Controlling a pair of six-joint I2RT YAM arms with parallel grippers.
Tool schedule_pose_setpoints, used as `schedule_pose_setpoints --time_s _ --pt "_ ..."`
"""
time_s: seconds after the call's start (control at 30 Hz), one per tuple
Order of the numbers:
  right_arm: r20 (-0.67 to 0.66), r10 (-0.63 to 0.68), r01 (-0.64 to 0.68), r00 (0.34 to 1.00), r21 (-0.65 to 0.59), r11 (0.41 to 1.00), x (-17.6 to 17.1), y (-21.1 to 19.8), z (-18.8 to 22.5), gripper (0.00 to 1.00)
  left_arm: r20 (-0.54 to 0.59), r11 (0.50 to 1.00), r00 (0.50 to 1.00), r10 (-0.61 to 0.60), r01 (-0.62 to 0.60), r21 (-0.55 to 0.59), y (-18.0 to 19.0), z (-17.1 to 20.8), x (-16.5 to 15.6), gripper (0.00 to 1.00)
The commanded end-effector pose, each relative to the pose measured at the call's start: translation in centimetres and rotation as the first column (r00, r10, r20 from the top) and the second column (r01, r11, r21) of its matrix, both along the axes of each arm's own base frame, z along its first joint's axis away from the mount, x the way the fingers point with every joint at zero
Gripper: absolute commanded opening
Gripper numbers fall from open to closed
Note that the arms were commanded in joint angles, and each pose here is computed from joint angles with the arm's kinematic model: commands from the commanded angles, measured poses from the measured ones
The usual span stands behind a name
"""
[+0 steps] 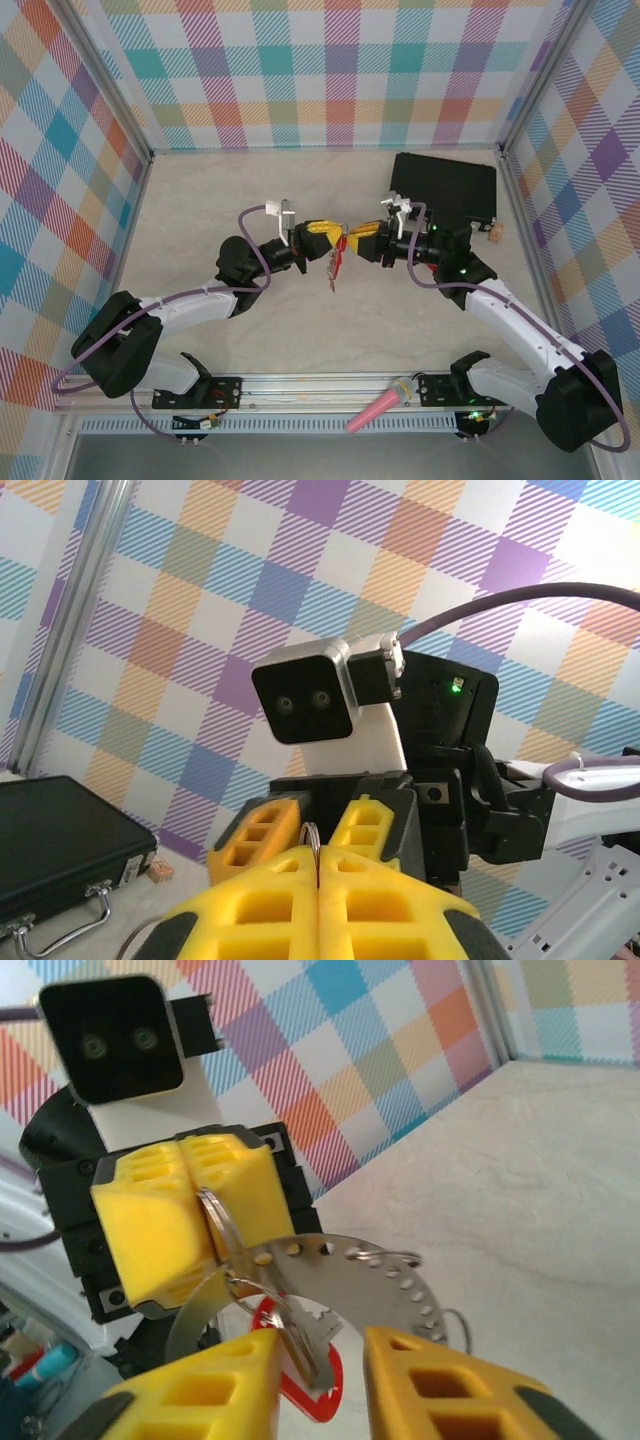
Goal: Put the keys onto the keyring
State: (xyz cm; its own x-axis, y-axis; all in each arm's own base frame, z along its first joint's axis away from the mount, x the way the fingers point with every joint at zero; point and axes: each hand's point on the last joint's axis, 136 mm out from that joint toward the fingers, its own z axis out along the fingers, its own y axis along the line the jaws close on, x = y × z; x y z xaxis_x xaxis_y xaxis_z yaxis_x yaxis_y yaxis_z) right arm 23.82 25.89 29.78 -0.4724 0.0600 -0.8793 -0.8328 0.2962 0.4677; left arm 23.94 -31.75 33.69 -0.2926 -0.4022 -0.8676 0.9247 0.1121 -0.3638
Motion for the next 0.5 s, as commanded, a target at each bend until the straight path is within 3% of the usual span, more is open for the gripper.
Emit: schedule_pose_setpoints --time_s 0.0,0.1,0.3,0.47 --pt "0.005 -0.098 0.097 0.995 0.007 0.995 0.7 -1.0 0.3 0.35 0.079 0.996 0.997 0.005 0.002 -0.086 1.1 3.2 -1.1 0.00" --pt "0.025 -0.119 0.118 0.993 0.047 0.992 0.7 -1.4 1.4 0.35 0.073 0.996 0.997 0.002 0.004 -0.088 1.1 3.2 -1.2 0.00" --pt "0.069 -0.046 0.035 0.997 0.146 0.989 -0.5 -0.9 4.4 0.42 0.058 0.995 0.998 0.003 0.003 -0.096 1.1 3.3 -1.1 0.00" --pt "0.082 -0.004 -0.010 0.997 0.178 0.984 -0.6 -0.4 5.8 0.40 0.051 0.995 0.999 0.001 0.004 -0.098 1.1 3.2 -1.2 0.00"
